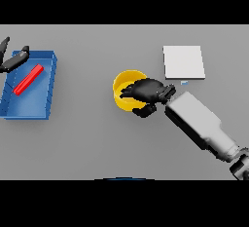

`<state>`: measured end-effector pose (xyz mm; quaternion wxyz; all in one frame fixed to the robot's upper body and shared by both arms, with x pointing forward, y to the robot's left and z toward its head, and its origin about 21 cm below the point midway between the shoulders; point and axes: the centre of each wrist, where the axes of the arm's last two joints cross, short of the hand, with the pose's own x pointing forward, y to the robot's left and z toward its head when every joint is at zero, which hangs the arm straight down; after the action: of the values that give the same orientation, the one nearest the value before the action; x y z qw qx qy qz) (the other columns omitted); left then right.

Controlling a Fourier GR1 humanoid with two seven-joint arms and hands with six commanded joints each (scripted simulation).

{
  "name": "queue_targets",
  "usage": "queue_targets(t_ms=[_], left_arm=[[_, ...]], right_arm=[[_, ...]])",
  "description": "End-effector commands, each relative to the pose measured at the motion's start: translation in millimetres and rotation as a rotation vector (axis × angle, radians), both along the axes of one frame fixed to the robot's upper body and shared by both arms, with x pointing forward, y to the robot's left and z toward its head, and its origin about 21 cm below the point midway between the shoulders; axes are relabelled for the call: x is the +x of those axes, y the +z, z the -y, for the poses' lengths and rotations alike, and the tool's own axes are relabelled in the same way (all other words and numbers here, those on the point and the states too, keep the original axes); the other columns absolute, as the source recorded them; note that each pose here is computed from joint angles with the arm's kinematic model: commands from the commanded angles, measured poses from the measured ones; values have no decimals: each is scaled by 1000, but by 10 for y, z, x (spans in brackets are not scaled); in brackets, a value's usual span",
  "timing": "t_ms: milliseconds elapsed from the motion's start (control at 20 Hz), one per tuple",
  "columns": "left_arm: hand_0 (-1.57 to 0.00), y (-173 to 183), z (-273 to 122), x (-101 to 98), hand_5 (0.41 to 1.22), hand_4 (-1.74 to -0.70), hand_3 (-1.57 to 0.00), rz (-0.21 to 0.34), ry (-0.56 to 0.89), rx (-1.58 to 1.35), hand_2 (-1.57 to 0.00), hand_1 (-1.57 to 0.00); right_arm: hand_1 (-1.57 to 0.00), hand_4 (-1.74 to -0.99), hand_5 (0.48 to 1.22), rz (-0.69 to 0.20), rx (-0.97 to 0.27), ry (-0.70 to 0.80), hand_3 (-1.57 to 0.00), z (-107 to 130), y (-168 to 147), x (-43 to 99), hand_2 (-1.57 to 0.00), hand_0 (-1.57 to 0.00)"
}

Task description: Pick up the red beaker and tilt it to pour out 1 green nut into yellow bowl. Pick up the yellow bowl and place it on the metallic measuring scale.

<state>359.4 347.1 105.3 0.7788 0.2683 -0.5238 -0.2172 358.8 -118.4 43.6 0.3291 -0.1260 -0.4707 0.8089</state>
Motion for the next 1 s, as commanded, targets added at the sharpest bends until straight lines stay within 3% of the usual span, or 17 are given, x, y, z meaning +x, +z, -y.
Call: queue_targets(t_ms=[0,50,150,200,350,600,950], left_arm=[[1,8,-5,21,710,-789,1,-6,6,6,1,1],[1,-20,-5,9,710,-788,1,-4,-1,4,1,1],[1,-27,-18,32,707,-787,1,-2,-3,-2,1,1],[1,-42,-9,26,707,-787,1,-7,1,0,1,1],[1,-38,-13,41,711,-784,1,-7,-2,4,1,1],[1,-12,5,25,704,-786,1,1,-12,-9,1,1],[1,17,-4,23,702,-776,1,9,-15,6,1,1]], right_arm=[[-407,-1363,957,-1,5,11,-322,12,-22,2,-349,-455],[-640,-1435,1010,-1,3,12,-572,22,-4,11,-594,-678],[-975,-1540,1086,-20,15,28,-792,43,10,5,-945,-999],[-1094,-1578,1113,-24,6,32,-882,42,44,19,-1071,-1114],[-1327,-1658,1166,-33,4,22,-1066,66,45,10,-1246,-1337],[-1491,-1714,1203,-39,10,18,-1198,79,154,24,-1362,-1494],[-1554,-1735,1217,4,6,-29,-1153,171,542,38,-1491,-1555]])
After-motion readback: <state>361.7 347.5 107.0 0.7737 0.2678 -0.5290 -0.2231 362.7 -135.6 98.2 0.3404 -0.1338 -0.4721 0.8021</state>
